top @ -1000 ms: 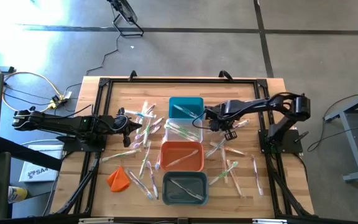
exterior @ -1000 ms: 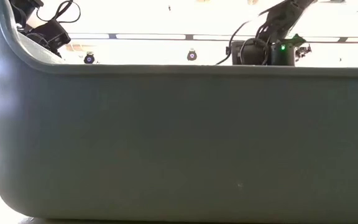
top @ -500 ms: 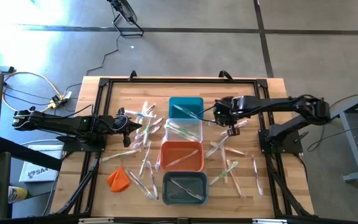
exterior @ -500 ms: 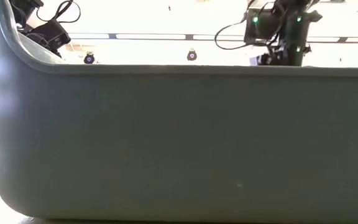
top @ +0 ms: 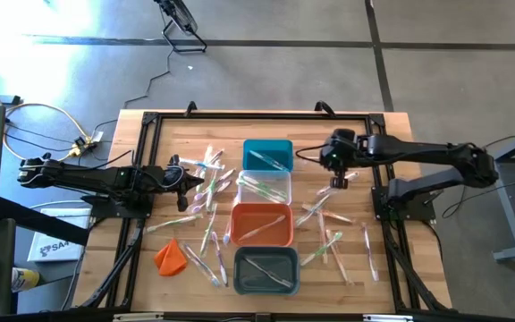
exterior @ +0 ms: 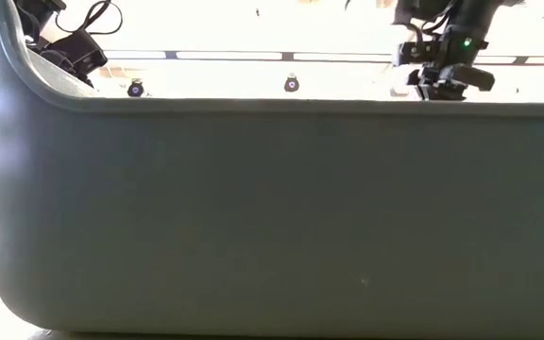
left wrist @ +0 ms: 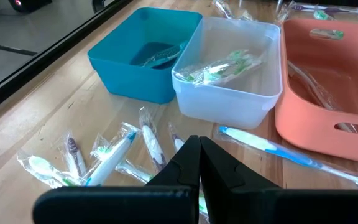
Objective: Pick & Place Toothbrushes
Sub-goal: Put the blue toothbrush into the blue bin
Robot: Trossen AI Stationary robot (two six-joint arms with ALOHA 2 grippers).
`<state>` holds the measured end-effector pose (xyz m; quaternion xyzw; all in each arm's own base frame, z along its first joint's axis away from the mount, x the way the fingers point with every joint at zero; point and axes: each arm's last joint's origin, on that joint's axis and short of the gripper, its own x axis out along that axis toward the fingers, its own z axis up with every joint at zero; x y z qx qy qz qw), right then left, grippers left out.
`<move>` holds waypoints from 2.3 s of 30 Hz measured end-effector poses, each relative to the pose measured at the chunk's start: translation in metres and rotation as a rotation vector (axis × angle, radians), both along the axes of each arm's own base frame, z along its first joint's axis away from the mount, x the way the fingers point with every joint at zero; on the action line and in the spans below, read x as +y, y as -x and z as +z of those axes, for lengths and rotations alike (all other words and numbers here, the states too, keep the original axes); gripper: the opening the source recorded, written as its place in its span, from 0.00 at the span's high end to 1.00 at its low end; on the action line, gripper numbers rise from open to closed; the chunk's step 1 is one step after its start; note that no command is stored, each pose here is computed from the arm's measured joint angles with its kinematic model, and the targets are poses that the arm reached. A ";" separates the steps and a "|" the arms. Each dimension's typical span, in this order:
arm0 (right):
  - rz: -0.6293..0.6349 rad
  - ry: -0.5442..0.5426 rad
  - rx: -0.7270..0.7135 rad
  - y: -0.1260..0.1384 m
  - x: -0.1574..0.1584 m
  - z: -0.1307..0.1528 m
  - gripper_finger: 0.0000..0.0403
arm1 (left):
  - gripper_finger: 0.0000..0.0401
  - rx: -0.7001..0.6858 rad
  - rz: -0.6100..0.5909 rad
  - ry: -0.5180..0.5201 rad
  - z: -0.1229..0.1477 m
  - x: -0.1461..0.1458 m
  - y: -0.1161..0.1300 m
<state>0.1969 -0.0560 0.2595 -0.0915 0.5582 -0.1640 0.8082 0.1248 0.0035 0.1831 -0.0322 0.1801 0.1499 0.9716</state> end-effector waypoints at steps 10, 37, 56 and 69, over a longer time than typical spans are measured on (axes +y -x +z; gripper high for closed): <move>-0.064 0.051 -0.066 0.009 0.001 0.011 0.98 | 1.00 -0.007 0.010 0.023 0.000 0.000 0.000; -0.044 0.123 -0.266 -0.007 -0.004 0.023 0.98 | 1.00 -0.014 0.027 0.040 0.000 0.000 0.000; 0.018 0.108 -0.368 -0.012 -0.017 0.030 0.98 | 1.00 -0.041 0.043 0.085 0.001 0.000 0.000; 0.010 0.077 -0.457 -0.010 -0.036 0.036 0.98 | 1.00 -0.066 0.070 0.162 0.001 0.000 0.000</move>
